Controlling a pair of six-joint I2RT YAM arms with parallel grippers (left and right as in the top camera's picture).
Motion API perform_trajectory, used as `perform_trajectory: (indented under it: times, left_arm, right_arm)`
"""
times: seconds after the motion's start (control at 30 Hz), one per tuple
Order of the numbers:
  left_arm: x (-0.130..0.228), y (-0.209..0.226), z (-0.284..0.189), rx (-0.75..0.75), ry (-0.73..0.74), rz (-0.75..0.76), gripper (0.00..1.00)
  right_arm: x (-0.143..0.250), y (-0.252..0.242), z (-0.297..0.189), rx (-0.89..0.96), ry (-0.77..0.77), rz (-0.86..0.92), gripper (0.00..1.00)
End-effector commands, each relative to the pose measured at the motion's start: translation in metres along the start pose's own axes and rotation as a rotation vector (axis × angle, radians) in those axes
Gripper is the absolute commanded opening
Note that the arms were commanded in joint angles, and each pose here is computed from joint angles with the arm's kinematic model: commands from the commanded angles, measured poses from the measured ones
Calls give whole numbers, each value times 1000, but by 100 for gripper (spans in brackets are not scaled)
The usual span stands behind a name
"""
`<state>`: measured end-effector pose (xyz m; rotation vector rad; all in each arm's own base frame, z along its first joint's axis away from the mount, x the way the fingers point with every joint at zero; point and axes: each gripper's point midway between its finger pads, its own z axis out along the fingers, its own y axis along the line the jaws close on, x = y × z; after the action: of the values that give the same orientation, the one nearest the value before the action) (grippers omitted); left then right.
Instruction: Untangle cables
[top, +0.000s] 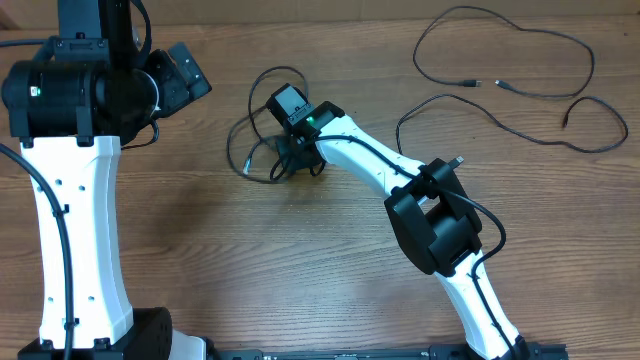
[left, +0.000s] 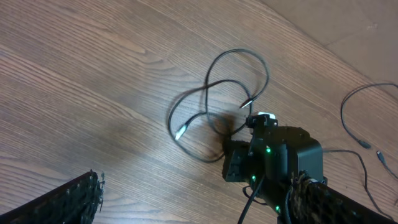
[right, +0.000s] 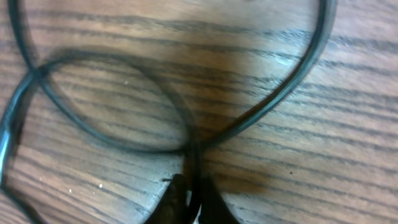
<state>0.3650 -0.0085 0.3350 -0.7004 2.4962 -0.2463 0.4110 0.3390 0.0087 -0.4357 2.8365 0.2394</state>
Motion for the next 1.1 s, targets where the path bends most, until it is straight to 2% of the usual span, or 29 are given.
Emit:
perform_trajectory:
  times: [0.0,0.17,0.3,0.6,0.77,1.07]
  left_arm:
    - [1,3,4,-19,8,22,100]
    - [1,3,4,-19,8,22,99]
    - [1,3,4,-19,8,21,99]
    - [1,3,4,-19,8,21,99]
    - [1,3,4,-19,8,21,99]
    - [-1,2,4,-15,1,21,99]
  right_arm:
    - [-1,-3,1,14,-3,1,4]
    - [-19,4,-23,2,-33,0,4]
    - [-53,18,-68,-37,-133,-6,4]
    - [-133,40,-217,-102,-506,-41,4]
    - [-144,41,-271,-123,-619,-31,4]
    - [-147,33,-327,-106,-736,-28,4]
